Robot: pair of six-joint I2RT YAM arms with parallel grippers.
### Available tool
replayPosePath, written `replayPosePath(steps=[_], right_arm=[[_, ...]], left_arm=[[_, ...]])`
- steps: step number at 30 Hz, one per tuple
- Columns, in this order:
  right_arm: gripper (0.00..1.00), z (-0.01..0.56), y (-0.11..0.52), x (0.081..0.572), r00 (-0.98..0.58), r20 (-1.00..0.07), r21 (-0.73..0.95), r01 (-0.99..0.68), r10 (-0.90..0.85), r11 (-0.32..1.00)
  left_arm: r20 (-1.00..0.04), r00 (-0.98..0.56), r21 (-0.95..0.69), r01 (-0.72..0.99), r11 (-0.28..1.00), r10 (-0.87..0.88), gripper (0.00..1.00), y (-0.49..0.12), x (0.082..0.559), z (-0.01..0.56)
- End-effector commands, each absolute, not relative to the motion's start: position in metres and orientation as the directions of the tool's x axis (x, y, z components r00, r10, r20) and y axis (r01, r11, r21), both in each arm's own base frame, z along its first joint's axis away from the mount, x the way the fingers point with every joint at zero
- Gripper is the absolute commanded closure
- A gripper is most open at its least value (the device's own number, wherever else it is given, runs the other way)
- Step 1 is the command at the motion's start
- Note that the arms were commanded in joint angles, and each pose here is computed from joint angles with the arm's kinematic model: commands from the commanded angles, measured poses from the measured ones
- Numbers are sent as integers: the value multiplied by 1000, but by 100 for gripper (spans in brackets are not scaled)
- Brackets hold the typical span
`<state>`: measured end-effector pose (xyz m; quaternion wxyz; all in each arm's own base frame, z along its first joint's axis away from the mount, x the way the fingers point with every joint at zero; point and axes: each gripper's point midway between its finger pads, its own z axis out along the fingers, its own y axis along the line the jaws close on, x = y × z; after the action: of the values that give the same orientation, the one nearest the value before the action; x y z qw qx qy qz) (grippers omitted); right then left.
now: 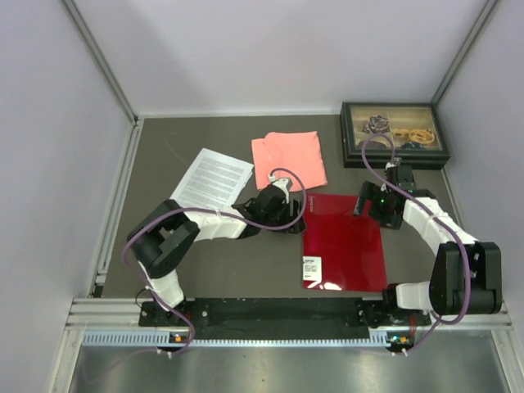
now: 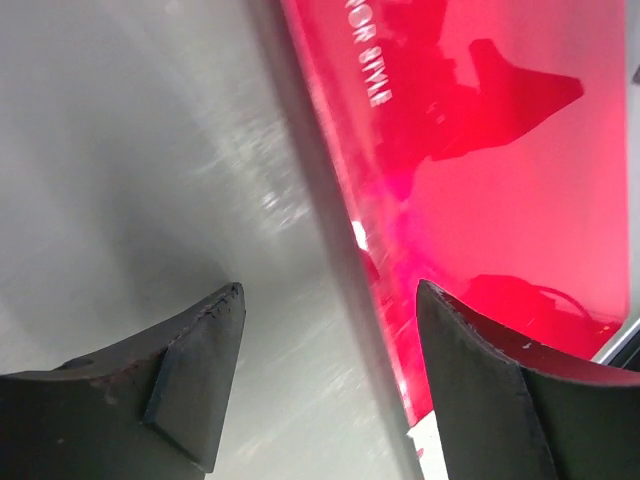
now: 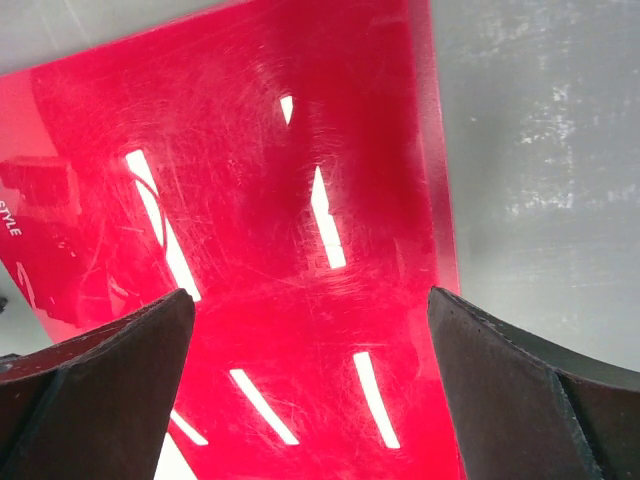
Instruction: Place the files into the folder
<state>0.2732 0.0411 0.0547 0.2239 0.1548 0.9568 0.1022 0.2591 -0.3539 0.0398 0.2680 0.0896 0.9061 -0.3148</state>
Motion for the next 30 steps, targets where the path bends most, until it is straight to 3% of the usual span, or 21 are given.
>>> replayPosePath(steps=[1,8,18,30], right_arm=[[1,63,34,287,-825,-432,265,270,364,926],[1,58,34,287,-833,-420,258,273,361,927],[1,57,33,288,-837,-414,251,272,357,929],[1,53,35,294,-844,-396,312,248,363,917]], left_arm=[[-487,-873,-471,290,833,28,26,-352,256,10],[-479,-877,-331,215,919,33,39,-322,261,-25],[-439,-896,-263,199,944,67,53,-306,253,-58],[-382,-917,-151,186,971,116,81,-272,240,-80]])
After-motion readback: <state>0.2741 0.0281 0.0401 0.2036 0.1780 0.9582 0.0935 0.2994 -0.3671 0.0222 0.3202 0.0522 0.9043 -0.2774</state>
